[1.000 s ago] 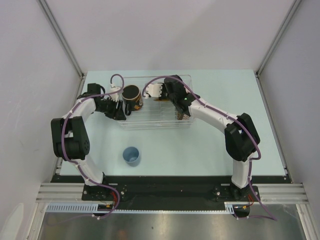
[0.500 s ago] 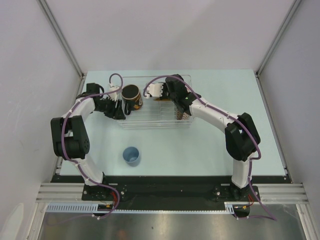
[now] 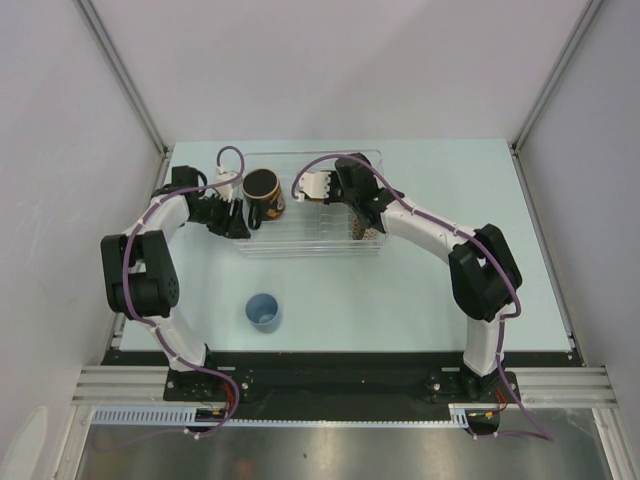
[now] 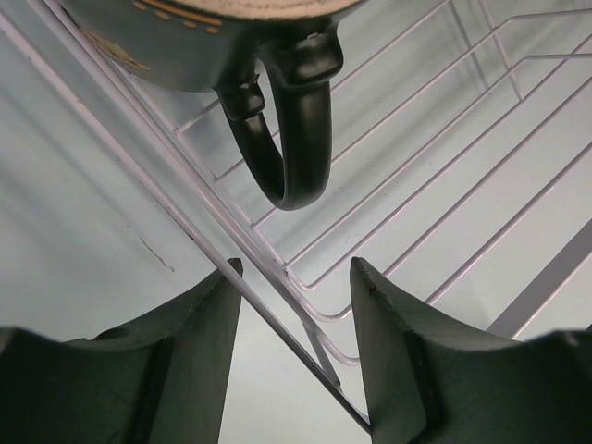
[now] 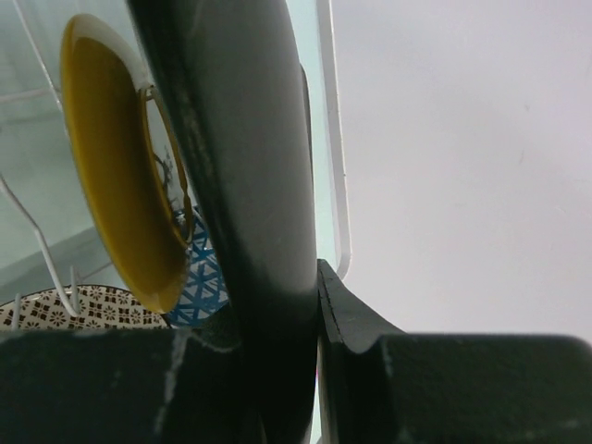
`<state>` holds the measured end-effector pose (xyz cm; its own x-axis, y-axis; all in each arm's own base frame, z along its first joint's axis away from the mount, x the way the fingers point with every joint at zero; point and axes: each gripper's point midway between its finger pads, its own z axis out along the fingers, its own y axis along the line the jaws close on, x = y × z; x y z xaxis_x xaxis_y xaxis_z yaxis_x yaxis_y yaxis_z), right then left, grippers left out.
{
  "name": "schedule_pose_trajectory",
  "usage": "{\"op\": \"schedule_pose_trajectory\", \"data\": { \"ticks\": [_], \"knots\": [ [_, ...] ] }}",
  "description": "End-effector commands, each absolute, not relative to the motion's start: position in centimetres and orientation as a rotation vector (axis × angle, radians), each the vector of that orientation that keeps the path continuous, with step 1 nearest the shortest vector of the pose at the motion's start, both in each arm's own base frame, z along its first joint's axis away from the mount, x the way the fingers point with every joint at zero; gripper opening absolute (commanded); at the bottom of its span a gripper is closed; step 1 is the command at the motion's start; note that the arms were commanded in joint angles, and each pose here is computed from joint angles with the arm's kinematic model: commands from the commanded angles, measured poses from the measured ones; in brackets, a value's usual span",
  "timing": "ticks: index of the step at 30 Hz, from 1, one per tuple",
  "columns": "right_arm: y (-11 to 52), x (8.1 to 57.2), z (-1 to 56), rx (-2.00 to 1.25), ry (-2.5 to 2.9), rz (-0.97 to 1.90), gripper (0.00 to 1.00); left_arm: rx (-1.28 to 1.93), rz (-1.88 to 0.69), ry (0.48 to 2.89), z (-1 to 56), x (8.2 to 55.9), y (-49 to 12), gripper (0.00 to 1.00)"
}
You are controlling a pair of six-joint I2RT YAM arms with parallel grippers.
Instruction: Load the mixed dishes into the dish rack
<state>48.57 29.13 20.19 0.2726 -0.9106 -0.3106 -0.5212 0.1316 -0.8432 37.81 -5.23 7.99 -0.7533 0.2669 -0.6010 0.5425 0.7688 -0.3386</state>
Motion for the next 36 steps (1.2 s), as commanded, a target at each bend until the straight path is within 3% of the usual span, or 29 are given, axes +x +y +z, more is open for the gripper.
{"op": "schedule_pose_trajectory", "data": {
  "ticks": [1,18,27,30,31,34,35,36],
  "knots": [
    [28.4,49.9,28.0,-1.294,1.267,-0.518,0.00,0.602,-0.566,2.503,5.5,37.9,-2.2,0.55],
    [30.0,51.4,18.8,-1.432,1.370,-0.434,0.00,0.607,-0.559,2.503,5.5,37.8,-2.1,0.54],
    [29.4,52.4,17.6,-1.411,1.402,-0.547,0.02,0.608,-0.563,2.501,5.2,37.6,-2.0,0.55],
    [29.0,52.6,18.2,-1.372,1.400,-0.585,0.21,0.604,-0.567,2.506,5.0,37.4,-2.0,0.54],
    [28.8,52.6,18.3,-1.357,1.402,-0.593,0.48,0.606,-0.569,2.504,5.0,37.4,-2.0,0.54],
    [28.8,52.4,19.1,-1.314,1.386,-0.620,0.77,0.605,-0.566,2.503,5.0,37.3,-1.9,0.54],
    [28.9,52.3,19.6,-1.299,1.379,-0.619,0.79,0.606,-0.565,2.502,5.0,37.4,-1.9,0.54],
    [29.0,52.2,19.8,-1.291,1.380,-0.620,0.92,0.603,-0.567,2.504,5.0,37.3,-1.9,0.54]
  ]
}}
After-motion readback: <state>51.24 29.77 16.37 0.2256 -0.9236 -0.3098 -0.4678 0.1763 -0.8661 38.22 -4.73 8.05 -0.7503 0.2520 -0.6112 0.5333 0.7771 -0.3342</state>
